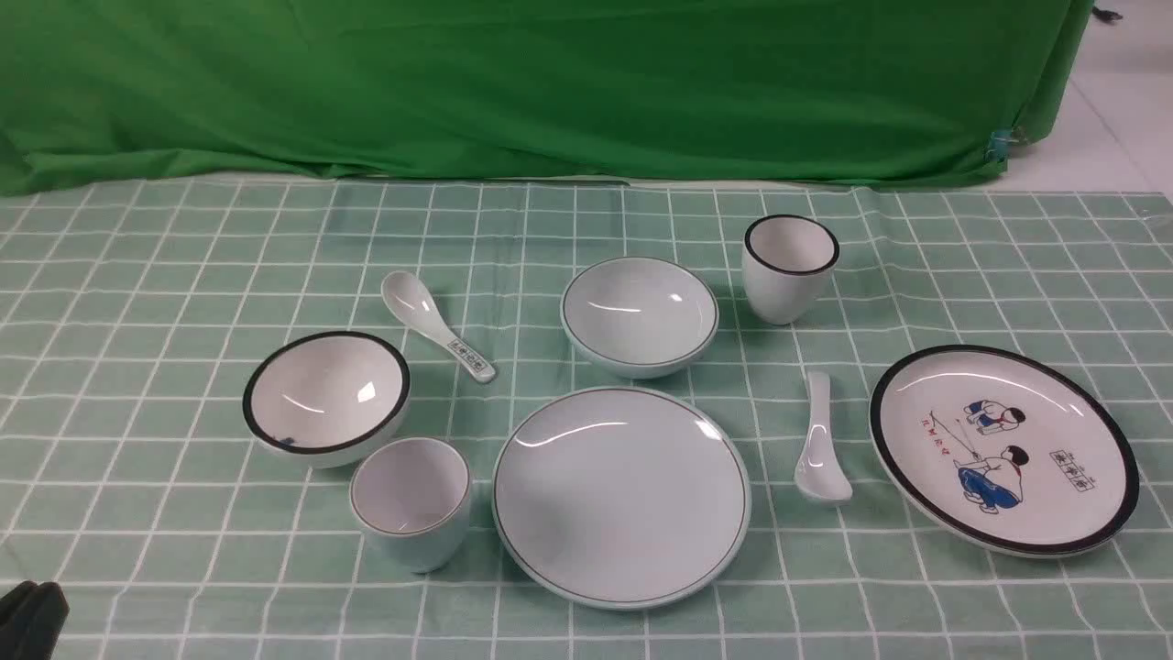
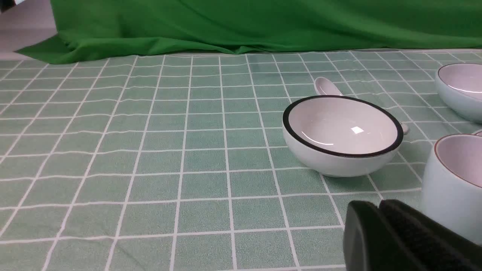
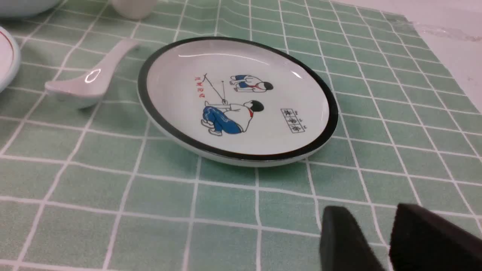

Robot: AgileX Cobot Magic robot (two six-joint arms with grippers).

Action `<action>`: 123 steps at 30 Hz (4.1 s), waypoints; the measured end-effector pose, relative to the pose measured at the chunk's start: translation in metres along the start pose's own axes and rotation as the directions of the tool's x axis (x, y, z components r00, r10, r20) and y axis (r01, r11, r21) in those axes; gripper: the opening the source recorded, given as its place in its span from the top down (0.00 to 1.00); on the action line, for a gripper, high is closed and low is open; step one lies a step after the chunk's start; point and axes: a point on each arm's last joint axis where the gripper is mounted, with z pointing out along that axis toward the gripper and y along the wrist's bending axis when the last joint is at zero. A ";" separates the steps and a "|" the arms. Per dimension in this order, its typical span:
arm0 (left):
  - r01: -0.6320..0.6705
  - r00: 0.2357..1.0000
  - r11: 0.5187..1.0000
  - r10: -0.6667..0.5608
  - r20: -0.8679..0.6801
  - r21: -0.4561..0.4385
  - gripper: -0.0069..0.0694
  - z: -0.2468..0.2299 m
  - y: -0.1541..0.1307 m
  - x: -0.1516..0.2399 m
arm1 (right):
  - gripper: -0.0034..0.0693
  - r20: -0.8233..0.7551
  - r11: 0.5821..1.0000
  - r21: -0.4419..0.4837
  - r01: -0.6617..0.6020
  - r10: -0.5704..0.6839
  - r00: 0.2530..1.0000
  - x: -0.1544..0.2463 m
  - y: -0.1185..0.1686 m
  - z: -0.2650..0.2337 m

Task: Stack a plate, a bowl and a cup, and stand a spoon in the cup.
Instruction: Use the left arm to grab a blue rice bowl, then use the left arm to put the blue rice bowl into the blue large plate in the middle

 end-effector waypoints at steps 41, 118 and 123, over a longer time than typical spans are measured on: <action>0.606 0.504 0.744 -0.632 0.588 0.281 0.89 -0.022 0.019 -0.056 | 0.62 0.372 0.641 -0.284 -0.713 0.759 0.534 -0.041 -0.011 -0.011; 0.167 0.673 0.949 0.090 -0.734 0.269 0.88 0.393 -0.173 -0.092 | 0.91 -0.425 0.903 -0.394 -0.172 -0.013 0.905 -0.228 0.007 0.032; 0.146 0.716 0.938 0.118 -0.688 0.314 0.88 0.352 -0.160 -0.162 | 0.90 -0.425 0.903 -0.394 -0.172 -0.013 0.905 -0.228 0.007 0.032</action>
